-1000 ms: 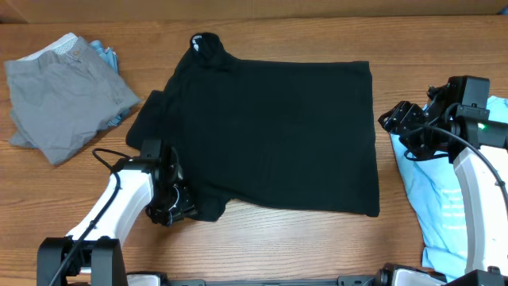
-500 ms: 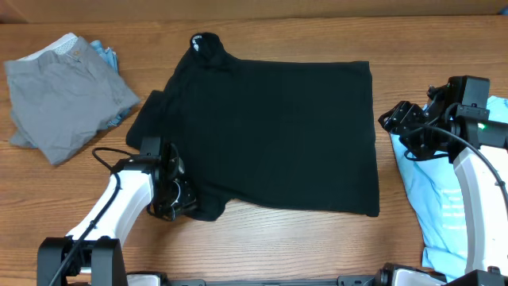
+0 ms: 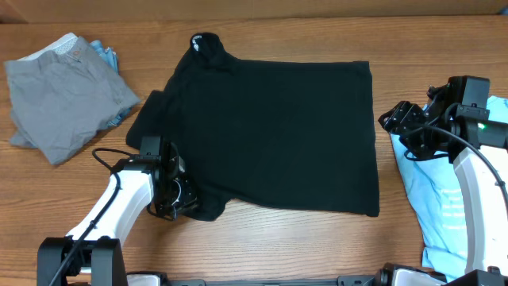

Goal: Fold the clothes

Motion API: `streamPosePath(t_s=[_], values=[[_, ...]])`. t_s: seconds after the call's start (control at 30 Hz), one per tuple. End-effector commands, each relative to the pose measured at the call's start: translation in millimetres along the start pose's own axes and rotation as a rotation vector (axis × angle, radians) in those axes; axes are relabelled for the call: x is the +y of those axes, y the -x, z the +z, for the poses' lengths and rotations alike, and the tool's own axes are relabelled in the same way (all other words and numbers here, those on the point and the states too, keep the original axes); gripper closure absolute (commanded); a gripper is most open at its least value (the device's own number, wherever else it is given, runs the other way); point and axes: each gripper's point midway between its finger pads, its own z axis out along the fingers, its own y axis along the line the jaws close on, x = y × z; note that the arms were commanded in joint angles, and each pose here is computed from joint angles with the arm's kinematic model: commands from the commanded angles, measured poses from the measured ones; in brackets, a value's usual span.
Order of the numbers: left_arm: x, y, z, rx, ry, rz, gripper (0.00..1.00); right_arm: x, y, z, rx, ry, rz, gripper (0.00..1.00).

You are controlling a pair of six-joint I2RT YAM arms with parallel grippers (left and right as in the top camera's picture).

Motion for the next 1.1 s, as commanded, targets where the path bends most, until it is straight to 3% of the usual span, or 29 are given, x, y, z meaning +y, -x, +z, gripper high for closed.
streamPosePath(t_s=[0.0,0.3,0.6,0.87,0.9,1.03,1.07], values=[[4.6,-2.5,2.5,0.006,0.023,-0.01,0.73,5.0,4.7,-4.9,-0.02,0.011,-0.011,0.29],[15.0,2.8,1.9,-0.025,0.085,-0.009,0.96,5.0,4.7,-4.8,-0.02,0.011,-0.01,0.29],[-10.6,-17.2,1.0,0.078,-0.069,-0.022,0.96,5.0,4.7,-4.8,-0.02,0.011,-0.011,0.29],[-4.7,-21.6,-2.0,0.088,-0.035,-0.006,0.96,5.1,4.8,-4.8,-0.021,0.011,-0.011,0.29],[-1.3,-19.5,-1.7,0.077,-0.015,-0.005,0.92,5.0,4.9,-4.8,-0.021,0.011,-0.011,0.29],[12.7,-8.4,-1.4,0.021,0.07,0.002,0.59,5.0,4.9,-4.8,-0.021,0.011,-0.011,0.29],[13.2,-5.0,-1.4,0.006,0.075,0.007,0.56,5.0,4.9,-4.8,-0.021,0.011,-0.011,0.29]])
